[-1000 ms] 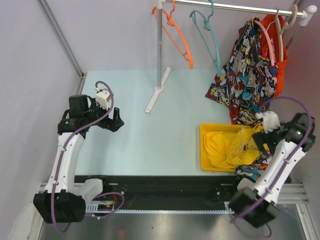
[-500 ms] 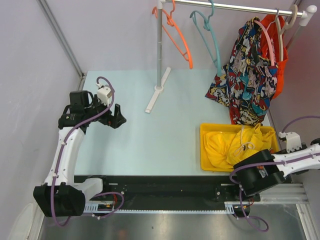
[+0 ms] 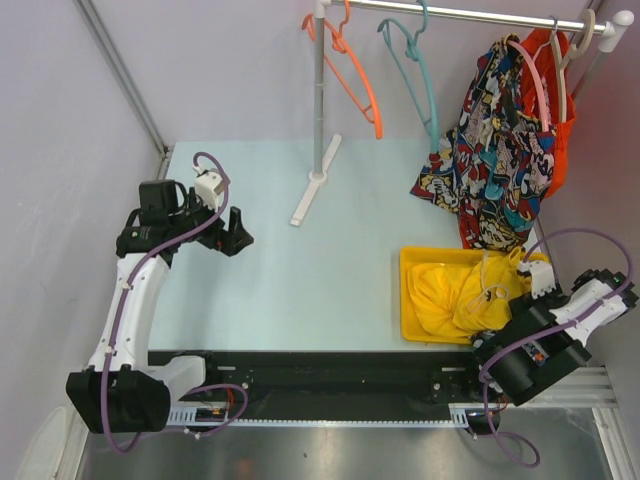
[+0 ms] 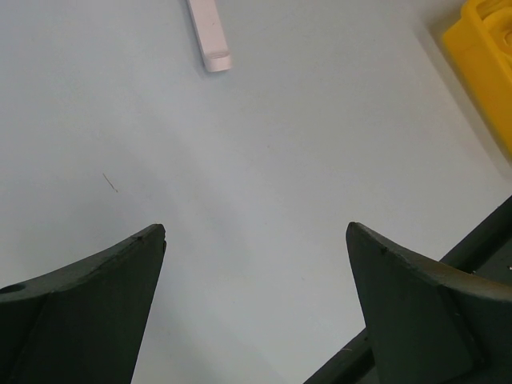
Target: Place the shorts on the hanger
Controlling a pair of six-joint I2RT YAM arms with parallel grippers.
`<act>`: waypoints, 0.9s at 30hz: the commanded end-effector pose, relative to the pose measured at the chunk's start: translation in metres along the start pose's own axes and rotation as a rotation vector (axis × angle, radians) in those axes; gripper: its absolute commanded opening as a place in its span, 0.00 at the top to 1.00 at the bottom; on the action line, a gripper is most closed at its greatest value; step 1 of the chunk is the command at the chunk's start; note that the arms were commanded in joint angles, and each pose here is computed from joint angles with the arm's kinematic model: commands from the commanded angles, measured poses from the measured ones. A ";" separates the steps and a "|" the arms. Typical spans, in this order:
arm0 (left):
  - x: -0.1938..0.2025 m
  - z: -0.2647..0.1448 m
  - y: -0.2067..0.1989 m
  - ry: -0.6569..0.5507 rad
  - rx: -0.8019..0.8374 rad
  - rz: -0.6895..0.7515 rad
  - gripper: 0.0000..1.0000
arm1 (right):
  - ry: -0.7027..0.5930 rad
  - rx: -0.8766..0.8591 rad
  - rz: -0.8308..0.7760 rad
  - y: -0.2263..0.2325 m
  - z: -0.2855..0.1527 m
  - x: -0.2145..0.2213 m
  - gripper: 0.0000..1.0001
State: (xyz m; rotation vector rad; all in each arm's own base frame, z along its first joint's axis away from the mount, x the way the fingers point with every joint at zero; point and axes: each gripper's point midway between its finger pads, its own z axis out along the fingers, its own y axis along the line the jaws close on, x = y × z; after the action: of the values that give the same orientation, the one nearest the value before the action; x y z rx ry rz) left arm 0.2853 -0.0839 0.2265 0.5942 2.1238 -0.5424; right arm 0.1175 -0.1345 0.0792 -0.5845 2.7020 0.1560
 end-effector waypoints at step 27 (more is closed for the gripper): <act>-0.033 0.003 -0.002 -0.079 0.044 0.054 0.00 | -0.366 0.430 -0.033 -0.021 -0.178 -0.104 1.00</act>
State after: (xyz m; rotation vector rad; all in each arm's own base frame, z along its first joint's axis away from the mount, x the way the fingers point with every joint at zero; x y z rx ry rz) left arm 0.2960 -0.0859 0.2333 0.6036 2.1012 -0.5526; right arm 0.1423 -0.1739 0.2381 -0.4497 2.4071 -0.3400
